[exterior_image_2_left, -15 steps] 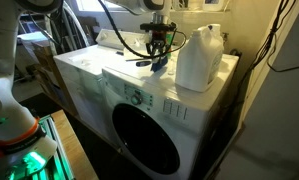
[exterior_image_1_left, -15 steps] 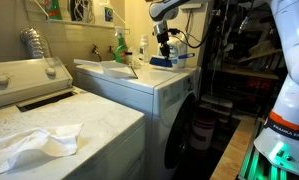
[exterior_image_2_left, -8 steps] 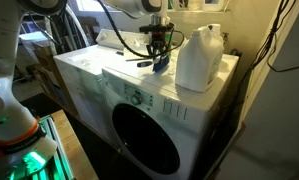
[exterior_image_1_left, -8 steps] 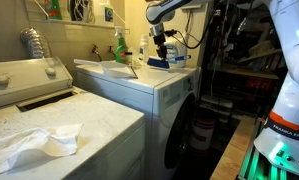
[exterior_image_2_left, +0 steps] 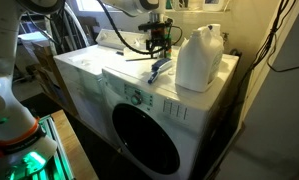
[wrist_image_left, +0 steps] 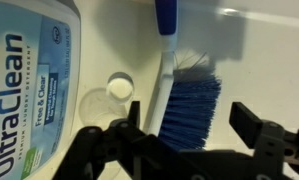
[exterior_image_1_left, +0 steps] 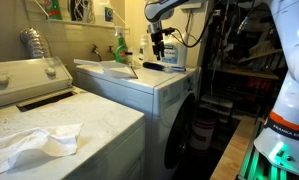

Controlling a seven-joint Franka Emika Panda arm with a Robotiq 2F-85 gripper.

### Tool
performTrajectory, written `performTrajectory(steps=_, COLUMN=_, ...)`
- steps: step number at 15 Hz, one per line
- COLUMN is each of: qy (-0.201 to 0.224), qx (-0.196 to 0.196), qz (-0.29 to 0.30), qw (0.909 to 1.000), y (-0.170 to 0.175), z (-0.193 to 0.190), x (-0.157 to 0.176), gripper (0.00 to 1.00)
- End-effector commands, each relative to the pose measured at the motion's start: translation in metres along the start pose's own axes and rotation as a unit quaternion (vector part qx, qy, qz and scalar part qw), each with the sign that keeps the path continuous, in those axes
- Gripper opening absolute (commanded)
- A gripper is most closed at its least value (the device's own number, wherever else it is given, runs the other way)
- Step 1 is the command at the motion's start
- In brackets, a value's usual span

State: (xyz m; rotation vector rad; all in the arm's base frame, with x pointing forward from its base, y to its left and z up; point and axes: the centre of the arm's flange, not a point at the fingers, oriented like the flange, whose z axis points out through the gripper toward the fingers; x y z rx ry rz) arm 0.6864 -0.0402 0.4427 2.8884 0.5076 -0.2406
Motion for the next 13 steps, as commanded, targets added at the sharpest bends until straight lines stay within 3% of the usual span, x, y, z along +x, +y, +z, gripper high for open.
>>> performTrajectory(steps=1, qy=0.006, qx=0.006, qz=0.001, qw=1.0000, y=-0.021, z=-0.018, x=-0.017, gripper=1.00)
performTrajectory(steps=5, qy=-0.011, qx=0.036, qz=0.029, qw=0.9989, y=-0.041, z=-0.040, x=-0.048, gripper=1.00)
performTrajectory(steps=8, qy=0.011, qx=0.058, qz=0.015, qw=0.9981, y=-0.050, z=-0.050, x=-0.075, gripper=1.00)
performTrajectory(steps=9, qy=0.000, qx=0.039, qz=0.017, qw=0.9991, y=-0.040, z=-0.053, x=-0.038, gripper=1.00)
performTrajectory(steps=13, qy=0.004, qx=0.039, qz=0.017, qw=0.9991, y=-0.041, z=-0.058, x=-0.041, gripper=1.00)
